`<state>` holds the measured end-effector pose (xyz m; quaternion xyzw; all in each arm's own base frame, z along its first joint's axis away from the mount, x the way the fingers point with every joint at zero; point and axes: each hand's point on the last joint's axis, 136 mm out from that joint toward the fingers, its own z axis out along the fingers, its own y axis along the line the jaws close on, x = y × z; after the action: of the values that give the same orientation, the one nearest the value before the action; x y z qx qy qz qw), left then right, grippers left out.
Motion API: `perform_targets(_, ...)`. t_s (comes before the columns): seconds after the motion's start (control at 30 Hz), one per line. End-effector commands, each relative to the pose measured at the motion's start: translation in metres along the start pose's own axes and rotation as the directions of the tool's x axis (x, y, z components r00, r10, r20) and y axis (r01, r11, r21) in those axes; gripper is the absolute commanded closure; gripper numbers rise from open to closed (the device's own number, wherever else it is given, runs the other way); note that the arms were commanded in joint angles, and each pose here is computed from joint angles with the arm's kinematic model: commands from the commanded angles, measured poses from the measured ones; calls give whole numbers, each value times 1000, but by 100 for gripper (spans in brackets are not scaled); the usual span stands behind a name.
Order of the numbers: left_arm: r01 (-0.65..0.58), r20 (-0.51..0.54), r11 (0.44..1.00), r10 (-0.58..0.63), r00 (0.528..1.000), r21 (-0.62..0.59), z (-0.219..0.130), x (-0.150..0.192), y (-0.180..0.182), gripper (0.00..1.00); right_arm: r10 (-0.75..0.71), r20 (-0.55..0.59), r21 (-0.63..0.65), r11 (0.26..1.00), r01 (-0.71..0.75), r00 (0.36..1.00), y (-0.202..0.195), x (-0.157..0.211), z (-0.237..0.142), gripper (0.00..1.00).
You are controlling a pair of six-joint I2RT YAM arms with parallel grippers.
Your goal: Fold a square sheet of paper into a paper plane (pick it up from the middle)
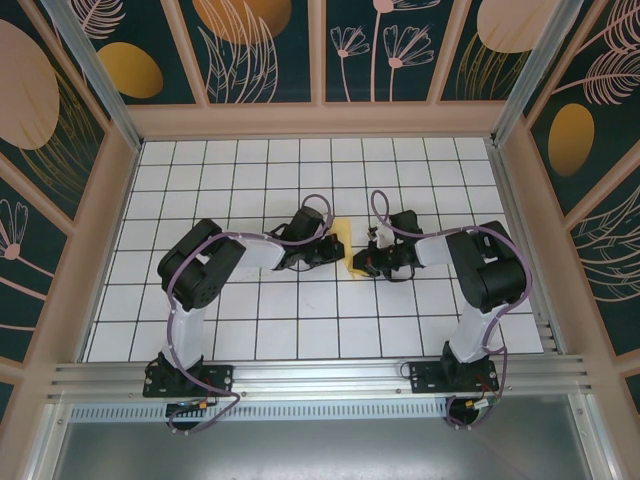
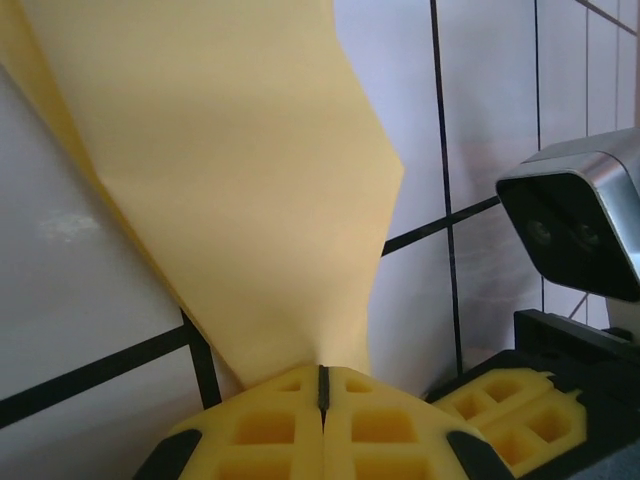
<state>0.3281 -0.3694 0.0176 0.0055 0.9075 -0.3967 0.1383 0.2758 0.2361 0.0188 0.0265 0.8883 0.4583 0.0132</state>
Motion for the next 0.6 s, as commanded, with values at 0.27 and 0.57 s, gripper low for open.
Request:
perform_targets(0.27, 43, -69, 963, -64, 996, -268, 15, 20, 61, 94, -100, 77, 57, 994, 96, 992, 19, -7, -22, 87)
perform_targets(0.57, 43, -71, 961, -65, 995, -273, 14, 21, 61, 95, -155, 83, 106, 984, 146, 984, 26, -10, -17, 94)
